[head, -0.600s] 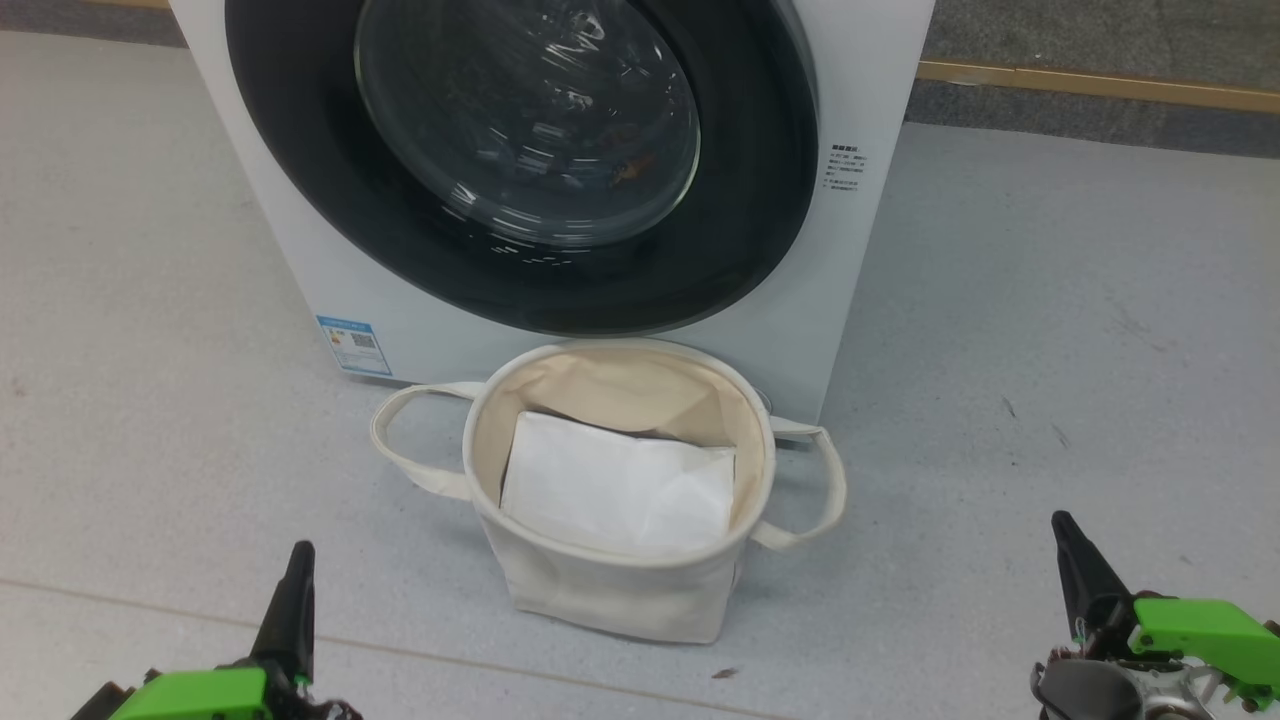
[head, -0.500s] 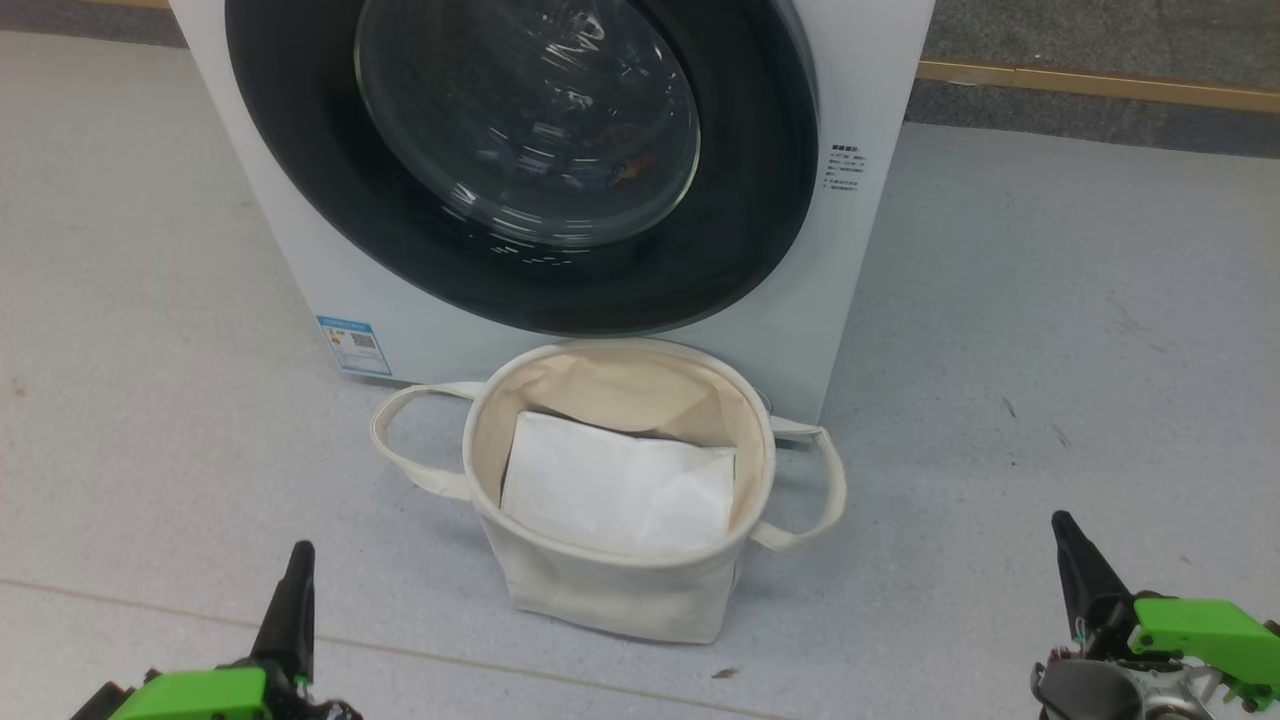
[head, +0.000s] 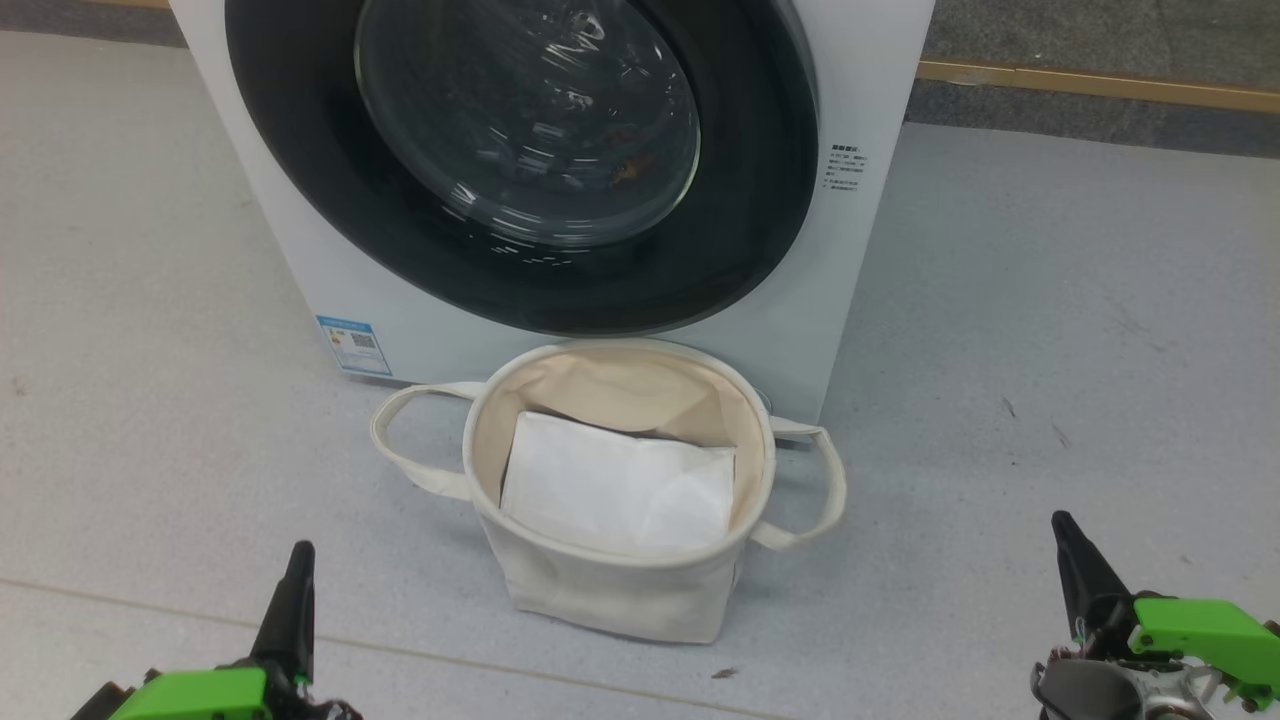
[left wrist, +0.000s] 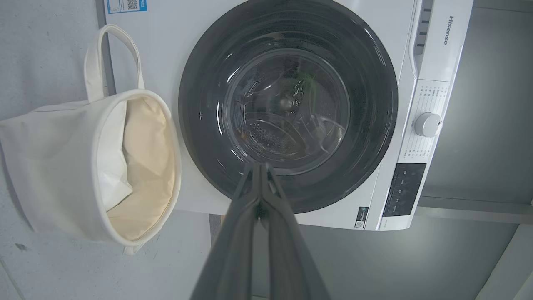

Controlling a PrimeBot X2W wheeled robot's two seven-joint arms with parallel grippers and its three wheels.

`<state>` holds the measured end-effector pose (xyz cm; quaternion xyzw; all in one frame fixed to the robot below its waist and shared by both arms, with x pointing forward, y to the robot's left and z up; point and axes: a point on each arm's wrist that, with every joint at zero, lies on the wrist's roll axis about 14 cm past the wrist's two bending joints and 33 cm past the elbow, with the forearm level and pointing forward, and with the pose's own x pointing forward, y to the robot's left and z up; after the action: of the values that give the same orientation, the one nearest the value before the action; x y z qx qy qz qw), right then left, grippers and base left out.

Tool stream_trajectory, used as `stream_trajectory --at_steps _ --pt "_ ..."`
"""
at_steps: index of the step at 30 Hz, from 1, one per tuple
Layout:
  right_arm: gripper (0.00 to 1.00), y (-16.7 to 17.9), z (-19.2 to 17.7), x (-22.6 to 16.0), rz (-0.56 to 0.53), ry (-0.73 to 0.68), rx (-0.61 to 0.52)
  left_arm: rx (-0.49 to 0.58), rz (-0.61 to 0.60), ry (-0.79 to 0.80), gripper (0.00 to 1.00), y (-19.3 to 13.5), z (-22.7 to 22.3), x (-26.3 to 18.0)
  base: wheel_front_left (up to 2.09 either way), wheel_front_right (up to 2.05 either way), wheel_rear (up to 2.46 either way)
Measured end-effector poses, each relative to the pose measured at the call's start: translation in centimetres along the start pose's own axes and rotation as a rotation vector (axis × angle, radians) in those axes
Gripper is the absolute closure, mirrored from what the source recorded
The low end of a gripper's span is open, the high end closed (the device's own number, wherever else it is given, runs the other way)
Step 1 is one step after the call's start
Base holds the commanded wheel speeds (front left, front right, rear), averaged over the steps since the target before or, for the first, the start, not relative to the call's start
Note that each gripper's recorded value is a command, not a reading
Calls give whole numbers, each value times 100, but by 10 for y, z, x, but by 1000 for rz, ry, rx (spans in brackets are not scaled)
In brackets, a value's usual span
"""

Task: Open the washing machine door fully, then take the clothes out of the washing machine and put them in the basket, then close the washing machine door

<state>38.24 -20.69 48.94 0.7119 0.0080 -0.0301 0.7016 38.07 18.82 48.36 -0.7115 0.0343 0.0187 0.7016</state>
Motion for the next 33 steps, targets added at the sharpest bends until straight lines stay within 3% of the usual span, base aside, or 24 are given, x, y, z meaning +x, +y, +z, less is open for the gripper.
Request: stream_trajectory --at_steps 6,7,8,9,16,33 --pt "100 0 0 0 0 0 0 0 0 0 100 0 0 0 0 0 0" --pt "0 0 0 0 0 0 0 0 0 0 0 0 0 0 0 0 0" --pt "100 -3 0 0 -10 0 1 -2 11 -1 100 4 0 -1 0 0 0" --pt "0 -9 -1 -2 -28 0 5 -6 29 -1 0 10 -1 -2 0 0 0" --pt "0 -62 -1 -27 -187 -10 22 -26 192 -9 0 64 -2 -28 0 0 0" --pt "0 -49 -1 -15 -151 -32 6 0 152 -33 0 49 -1 -13 0 0 0"
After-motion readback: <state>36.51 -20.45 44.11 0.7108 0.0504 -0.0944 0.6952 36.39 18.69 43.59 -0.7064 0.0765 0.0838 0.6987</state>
